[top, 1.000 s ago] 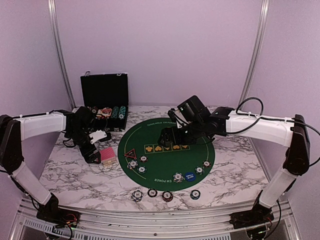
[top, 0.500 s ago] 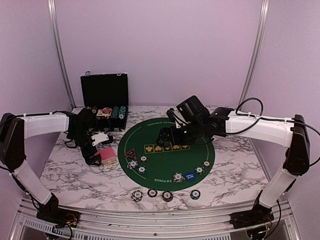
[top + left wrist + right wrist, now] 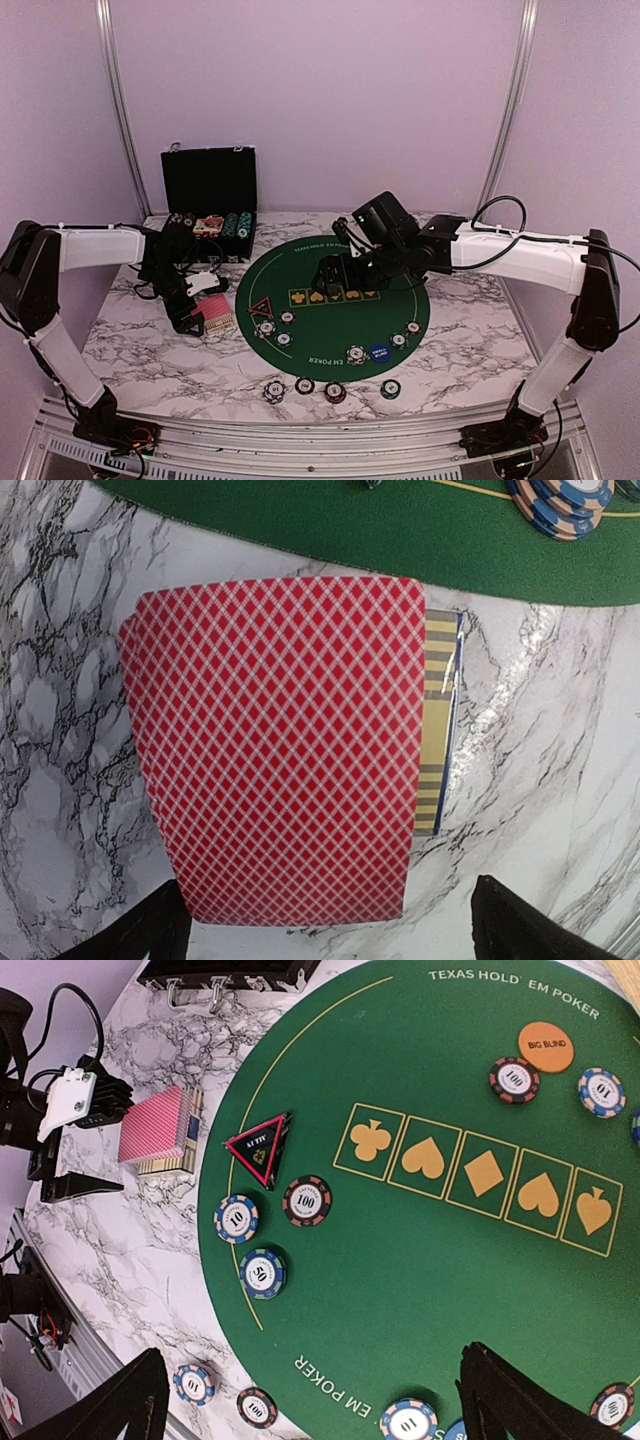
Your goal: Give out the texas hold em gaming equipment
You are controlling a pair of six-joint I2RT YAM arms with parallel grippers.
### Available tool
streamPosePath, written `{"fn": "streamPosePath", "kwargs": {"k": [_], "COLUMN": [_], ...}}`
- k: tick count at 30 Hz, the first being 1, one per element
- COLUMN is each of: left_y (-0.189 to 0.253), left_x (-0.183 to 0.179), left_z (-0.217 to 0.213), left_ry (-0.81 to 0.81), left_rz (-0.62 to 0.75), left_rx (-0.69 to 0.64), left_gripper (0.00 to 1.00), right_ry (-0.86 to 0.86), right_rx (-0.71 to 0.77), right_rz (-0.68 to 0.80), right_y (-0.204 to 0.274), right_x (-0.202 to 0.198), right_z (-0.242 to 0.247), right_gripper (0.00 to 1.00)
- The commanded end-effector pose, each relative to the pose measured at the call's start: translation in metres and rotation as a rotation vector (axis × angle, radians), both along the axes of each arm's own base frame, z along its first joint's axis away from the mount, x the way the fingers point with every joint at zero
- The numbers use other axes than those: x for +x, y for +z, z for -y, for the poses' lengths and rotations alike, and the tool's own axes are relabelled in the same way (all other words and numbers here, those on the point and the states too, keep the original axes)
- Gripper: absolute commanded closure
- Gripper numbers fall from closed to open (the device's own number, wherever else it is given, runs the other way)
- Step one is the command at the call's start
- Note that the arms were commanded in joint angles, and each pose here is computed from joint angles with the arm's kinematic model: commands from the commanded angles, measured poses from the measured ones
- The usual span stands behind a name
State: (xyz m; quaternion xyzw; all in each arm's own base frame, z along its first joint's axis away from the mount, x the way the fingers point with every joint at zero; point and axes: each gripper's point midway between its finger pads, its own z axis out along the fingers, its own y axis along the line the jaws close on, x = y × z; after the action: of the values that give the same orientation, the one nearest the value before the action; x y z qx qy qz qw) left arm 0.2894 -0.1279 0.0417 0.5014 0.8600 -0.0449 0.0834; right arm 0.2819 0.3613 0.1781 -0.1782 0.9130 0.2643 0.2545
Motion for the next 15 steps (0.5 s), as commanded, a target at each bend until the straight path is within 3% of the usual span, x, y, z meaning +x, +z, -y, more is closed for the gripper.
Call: {"fn": "streamPosePath", "kwargs": {"k": [1, 15], "left_y": [0.0011, -0.0075], "left_x": [0.0112, 0.0155], "left_z": [0.0036, 0.0016], "left_ry": [0.008, 0.009], "left_rz": [0.023, 0.032], "left_rx": [0.002, 0.018], "left_gripper": [0.01, 0.01], "right_ry": [0.006, -0.001], "right_rx": [0.041, 0.036], "right_rz": [0.026, 0.029], "right_y": [0.0156, 0.015], "right_x": [0.0007, -0.0011], "right_z": [-0.0084, -0.004], "right_gripper": [0.01, 0.01]}}
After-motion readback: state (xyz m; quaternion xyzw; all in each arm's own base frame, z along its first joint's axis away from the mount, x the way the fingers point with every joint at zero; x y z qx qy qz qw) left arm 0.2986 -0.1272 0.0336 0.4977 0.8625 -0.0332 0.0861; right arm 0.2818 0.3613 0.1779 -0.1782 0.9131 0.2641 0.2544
